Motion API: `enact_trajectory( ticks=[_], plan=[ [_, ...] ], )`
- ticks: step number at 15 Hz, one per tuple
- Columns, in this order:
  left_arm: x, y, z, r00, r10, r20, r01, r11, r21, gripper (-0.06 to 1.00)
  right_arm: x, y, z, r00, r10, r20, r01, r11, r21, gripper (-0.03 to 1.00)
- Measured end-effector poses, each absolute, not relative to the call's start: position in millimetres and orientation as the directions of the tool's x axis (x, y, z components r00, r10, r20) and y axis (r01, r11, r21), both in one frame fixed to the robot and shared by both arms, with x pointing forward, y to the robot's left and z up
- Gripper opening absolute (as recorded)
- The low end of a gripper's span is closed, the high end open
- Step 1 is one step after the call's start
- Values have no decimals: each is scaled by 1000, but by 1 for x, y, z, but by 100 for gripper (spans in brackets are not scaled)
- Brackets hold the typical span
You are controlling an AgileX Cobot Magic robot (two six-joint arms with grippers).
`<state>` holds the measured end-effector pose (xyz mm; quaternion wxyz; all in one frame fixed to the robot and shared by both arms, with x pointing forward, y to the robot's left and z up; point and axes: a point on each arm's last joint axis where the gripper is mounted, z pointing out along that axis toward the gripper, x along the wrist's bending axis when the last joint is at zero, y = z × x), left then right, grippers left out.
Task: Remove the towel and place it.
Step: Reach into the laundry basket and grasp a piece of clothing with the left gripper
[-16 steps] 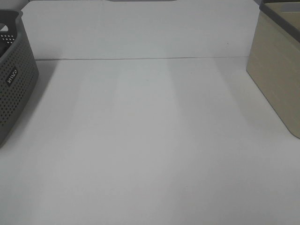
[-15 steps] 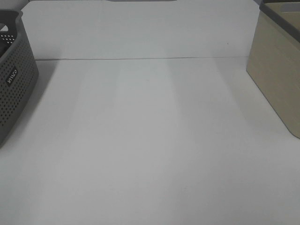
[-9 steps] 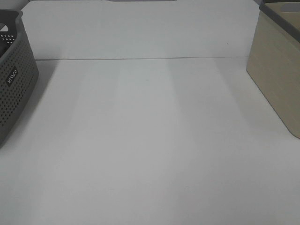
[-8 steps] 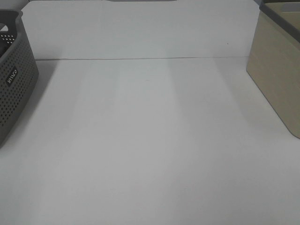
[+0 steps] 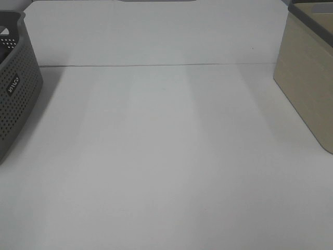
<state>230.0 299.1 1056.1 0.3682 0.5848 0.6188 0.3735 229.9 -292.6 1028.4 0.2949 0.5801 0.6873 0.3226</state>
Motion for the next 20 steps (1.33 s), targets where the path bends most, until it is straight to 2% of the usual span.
enact_trajectory(
  ticks=[20],
  plan=[
    [230,299,1056,-45,999,-19,449,37,893,99,230,-293,1028,-153,988,-31,607,119,786,69]
  ],
)
